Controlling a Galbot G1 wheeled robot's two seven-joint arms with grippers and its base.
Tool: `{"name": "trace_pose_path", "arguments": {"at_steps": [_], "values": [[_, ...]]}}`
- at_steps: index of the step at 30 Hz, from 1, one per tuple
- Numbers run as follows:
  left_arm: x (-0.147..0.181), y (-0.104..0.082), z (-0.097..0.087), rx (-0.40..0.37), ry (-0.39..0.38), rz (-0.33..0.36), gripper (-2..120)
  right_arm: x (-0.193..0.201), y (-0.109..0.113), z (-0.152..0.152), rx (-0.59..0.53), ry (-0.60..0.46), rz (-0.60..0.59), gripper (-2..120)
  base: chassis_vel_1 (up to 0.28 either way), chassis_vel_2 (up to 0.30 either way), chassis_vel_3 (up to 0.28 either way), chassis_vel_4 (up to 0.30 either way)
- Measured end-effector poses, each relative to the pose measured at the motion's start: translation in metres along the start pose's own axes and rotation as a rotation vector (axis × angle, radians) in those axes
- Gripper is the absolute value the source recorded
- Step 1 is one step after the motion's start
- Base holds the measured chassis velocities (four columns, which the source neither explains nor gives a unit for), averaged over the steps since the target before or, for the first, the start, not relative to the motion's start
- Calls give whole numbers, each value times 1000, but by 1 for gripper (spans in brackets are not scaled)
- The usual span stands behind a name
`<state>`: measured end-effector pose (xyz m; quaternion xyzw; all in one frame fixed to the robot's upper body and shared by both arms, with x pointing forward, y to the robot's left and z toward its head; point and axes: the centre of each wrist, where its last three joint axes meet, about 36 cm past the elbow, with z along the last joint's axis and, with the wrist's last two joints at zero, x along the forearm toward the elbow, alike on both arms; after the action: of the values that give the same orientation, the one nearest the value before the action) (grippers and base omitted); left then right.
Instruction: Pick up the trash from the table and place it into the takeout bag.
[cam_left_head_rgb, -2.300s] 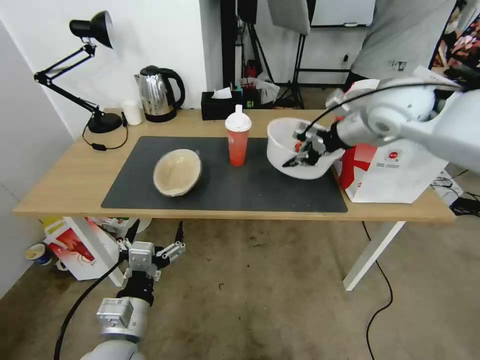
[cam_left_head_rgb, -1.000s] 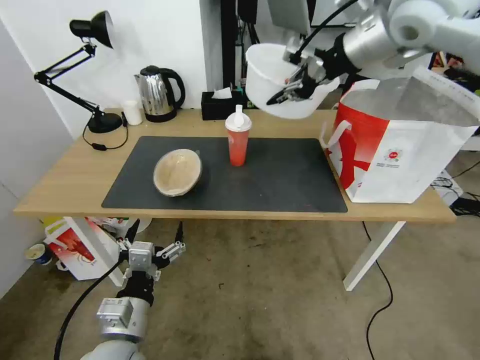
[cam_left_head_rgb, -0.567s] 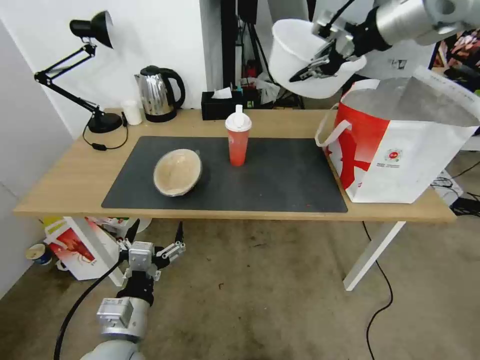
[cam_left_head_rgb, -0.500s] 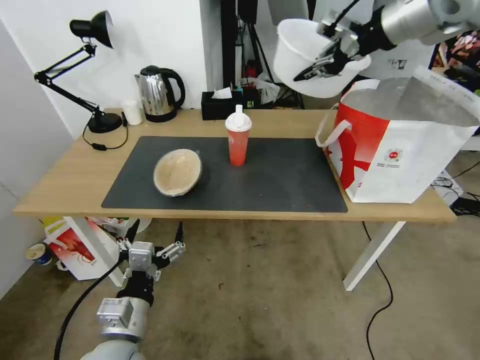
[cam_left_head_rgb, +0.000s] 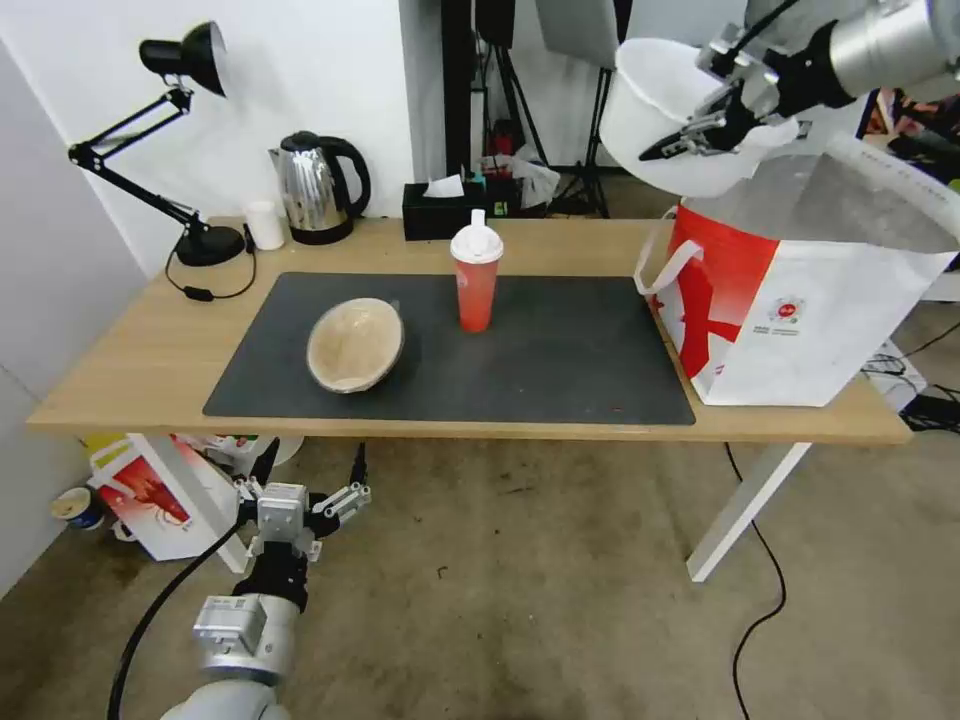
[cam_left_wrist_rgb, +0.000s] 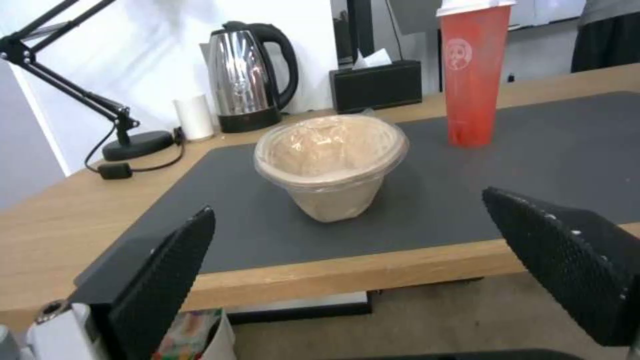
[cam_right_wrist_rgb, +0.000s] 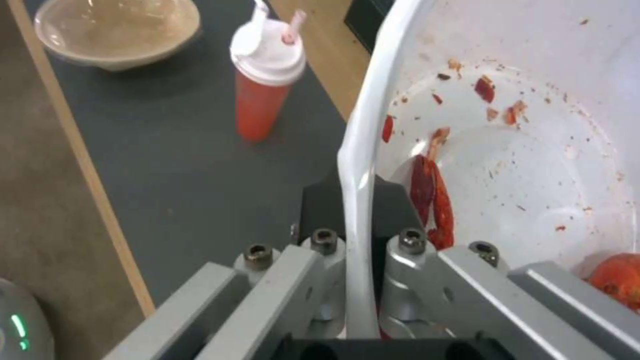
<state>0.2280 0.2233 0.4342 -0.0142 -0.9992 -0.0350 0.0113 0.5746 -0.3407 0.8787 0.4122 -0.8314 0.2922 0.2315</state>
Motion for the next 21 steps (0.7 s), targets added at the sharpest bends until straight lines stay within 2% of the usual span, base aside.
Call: {"name": "trace_pose_path", "arguments": {"at_steps": [11,21], "values": [[0,0,0,0,0,0,100,25,-23,41,-36,34,54,0,0,0,0,0],[0,0,0,0,0,0,100,27,-36,60,-51,62,70,0,0,0,0,0]]}}
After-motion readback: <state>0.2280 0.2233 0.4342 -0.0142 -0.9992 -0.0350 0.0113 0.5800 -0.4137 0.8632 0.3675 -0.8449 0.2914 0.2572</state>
